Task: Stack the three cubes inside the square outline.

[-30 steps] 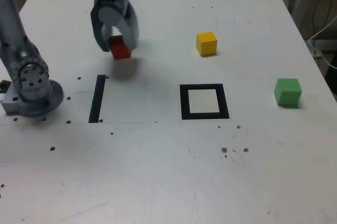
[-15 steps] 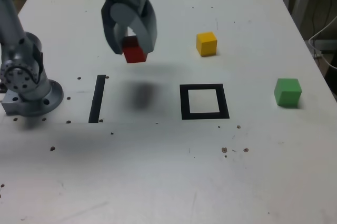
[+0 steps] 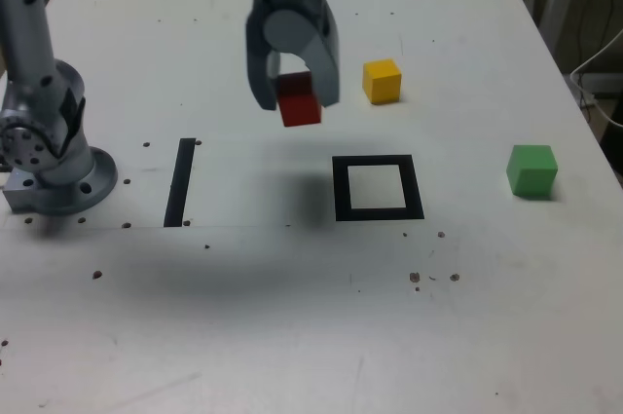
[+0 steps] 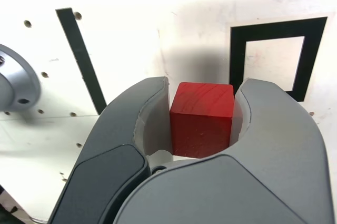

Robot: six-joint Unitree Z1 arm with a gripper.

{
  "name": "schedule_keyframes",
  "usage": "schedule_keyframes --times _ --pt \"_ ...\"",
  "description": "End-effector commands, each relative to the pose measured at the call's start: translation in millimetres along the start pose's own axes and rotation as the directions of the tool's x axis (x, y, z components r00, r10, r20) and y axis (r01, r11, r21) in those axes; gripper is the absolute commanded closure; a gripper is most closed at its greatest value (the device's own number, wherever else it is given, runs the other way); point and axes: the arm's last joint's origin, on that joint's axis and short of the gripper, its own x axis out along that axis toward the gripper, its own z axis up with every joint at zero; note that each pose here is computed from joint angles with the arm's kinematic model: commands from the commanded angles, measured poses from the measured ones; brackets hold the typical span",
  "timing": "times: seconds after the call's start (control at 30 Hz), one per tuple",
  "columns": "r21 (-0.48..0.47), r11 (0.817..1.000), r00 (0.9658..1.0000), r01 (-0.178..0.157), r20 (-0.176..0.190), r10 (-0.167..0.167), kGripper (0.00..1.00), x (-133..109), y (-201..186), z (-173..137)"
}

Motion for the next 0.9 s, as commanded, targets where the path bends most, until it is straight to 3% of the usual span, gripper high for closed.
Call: schedule_keyframes --times 0.0,0.3,0.47,0.87 --pt "-0.003 1.0 1.0 -0.004 -0.007 0.004 0.86 8 -4 15" --pt "0.005 1.0 0.9997 -0.016 -0.016 0.016 0.87 24 -16 59" --pt "0.007 1.0 0.9996 -0.023 -0.016 0.023 0.87 27 -18 66" --pt "0.012 1.0 0.9978 -0.028 -0.06 0.029 0.87 50 -23 79"
